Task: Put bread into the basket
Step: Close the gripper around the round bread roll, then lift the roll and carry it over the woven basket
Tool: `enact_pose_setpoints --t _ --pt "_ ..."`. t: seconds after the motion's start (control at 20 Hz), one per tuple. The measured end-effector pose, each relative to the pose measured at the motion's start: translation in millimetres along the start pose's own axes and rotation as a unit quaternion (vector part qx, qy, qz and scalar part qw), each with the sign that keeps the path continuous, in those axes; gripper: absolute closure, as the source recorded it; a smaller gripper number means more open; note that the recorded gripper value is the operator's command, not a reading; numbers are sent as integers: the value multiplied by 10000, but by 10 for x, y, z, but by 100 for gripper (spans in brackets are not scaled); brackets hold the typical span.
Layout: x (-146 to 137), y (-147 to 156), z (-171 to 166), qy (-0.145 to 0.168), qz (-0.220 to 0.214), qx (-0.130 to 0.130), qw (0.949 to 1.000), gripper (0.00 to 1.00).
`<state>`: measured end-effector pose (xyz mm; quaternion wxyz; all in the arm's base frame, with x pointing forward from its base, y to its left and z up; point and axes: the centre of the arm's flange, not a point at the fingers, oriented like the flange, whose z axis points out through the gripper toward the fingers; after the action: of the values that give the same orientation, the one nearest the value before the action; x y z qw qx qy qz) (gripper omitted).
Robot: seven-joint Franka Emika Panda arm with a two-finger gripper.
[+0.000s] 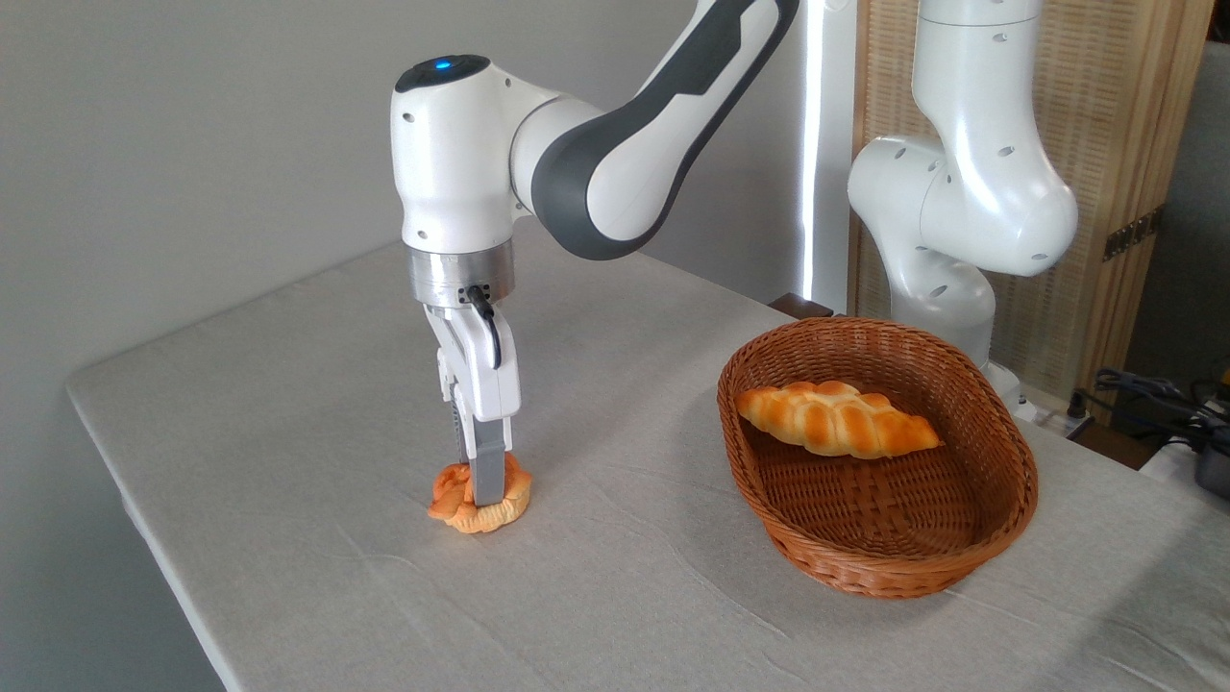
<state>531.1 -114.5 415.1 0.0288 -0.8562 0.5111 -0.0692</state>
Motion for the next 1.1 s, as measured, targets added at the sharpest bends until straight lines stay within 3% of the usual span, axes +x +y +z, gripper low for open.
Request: enact_pose_setpoints --t 0.2,0.4,0.5,0.65,0.75,0.85,1.0,1.05,1.1 --pt "-21 10 -148 -64 -9 -44 10000 78" --pt "-265 9 -945 -334 -170 -199 9991 78" --pt "-662 5 -1327 -473 -29 -357 9982 77" --pt "-1590 -76 -1674 -420 470 -821 9946 75" --pt "-2279 -93 -1728 -258 824 -1036 9909 71" --pt "-2779 -48 -1650 -311 1199 -1209 9849 69" --pt "-2943 43 -1387 -681 1626 -1477 9732 61" --pt "-2917 79 -1279 -743 1704 -1590 9696 55" --pt "-2877 114 -1172 -786 1775 -1697 9662 42"
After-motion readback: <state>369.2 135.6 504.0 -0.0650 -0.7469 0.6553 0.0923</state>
